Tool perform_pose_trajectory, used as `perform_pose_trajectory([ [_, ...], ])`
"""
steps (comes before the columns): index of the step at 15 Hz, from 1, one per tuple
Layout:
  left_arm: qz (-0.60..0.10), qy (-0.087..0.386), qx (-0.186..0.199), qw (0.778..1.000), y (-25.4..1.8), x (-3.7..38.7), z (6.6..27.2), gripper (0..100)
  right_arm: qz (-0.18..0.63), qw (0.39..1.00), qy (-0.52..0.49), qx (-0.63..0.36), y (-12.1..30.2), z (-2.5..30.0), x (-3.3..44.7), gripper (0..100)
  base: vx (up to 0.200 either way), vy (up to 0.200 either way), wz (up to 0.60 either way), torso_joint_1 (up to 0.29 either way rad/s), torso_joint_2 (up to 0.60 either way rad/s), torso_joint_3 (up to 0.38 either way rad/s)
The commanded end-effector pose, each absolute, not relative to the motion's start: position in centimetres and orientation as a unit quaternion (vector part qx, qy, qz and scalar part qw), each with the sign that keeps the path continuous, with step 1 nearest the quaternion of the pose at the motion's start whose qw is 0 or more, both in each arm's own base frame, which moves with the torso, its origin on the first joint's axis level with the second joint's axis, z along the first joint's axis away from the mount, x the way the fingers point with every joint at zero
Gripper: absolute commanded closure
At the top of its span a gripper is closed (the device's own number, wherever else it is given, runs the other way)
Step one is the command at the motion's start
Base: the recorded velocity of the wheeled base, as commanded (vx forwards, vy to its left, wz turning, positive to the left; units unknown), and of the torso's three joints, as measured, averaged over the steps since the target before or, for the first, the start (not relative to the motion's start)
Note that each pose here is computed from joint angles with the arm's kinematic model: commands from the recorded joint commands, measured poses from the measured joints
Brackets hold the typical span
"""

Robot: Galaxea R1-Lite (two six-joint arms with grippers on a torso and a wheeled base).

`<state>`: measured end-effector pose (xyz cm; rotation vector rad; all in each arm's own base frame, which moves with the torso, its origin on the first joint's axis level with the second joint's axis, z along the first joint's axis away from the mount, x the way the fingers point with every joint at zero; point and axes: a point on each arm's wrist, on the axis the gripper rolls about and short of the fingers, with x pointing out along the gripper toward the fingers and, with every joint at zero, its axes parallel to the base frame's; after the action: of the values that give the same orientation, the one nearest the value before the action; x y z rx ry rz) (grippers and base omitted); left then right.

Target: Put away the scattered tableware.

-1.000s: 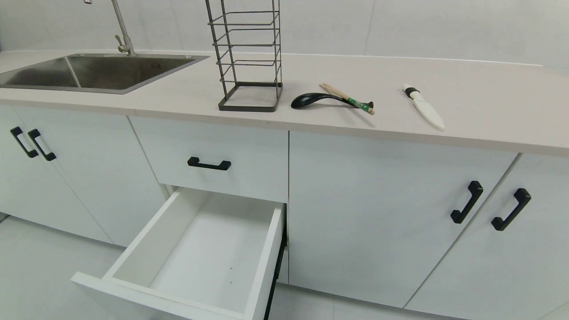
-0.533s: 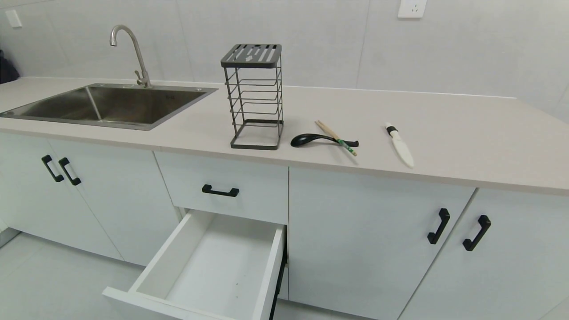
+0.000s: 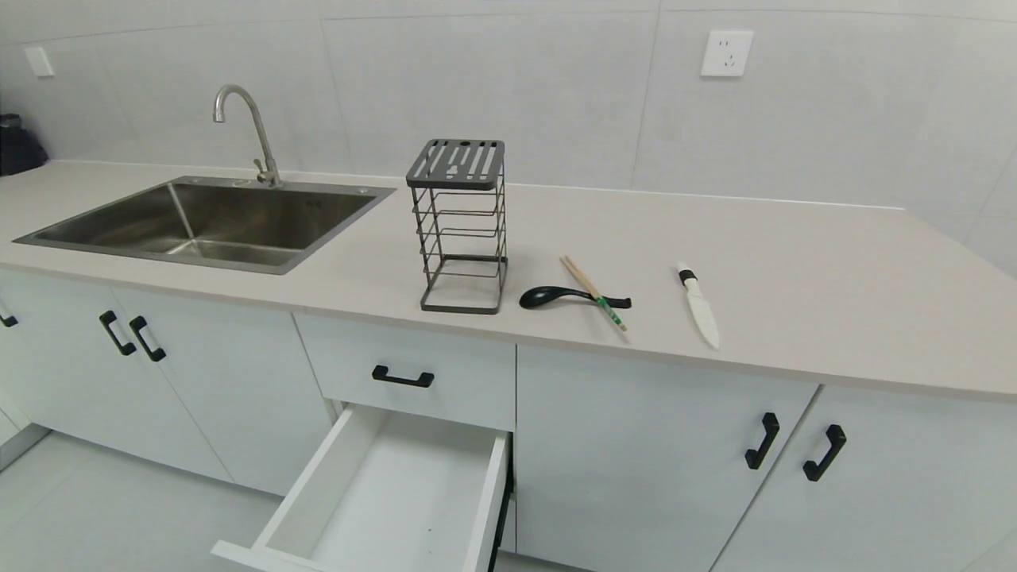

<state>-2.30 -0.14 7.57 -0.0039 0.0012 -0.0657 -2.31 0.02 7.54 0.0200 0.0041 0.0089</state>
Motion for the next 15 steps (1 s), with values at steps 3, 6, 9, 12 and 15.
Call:
perform_pose_trajectory([
  [3,-0.033,0.002,-0.002,0.999,-0.14,-2.28,7.56,0,0.005,1.000,0.002,0.011,0.02,7.55,-2.30,100,0.000,0.000,0.00,0.284,-0.51,-0.246],
  [6,-0.033,0.002,-0.002,0.999,-0.14,-2.28,7.56,0,0.005,1.000,0.002,0.011,0.02,7.55,-2.30,100,0.000,0.000,0.00,0.279,-0.54,-0.251],
  [9,-0.033,0.002,-0.002,0.999,-0.14,-2.28,7.56,0,0.005,1.000,0.002,0.011,0.02,7.55,-2.30,100,0.000,0.000,0.00,0.295,-0.56,-0.268],
  [12,-0.032,0.002,-0.004,0.999,-0.14,-2.28,7.56,0,0.005,1.000,0.002,0.011,0.02,7.55,-2.30,100,0.000,0.000,0.00,0.137,-0.26,-0.128],
  [15,-0.033,0.002,-0.002,0.999,-0.14,-2.28,7.56,0,0.005,1.000,0.002,0.011,0.02,7.55,-2.30,100,0.133,0.000,0.00,0.023,-0.04,-0.018],
])
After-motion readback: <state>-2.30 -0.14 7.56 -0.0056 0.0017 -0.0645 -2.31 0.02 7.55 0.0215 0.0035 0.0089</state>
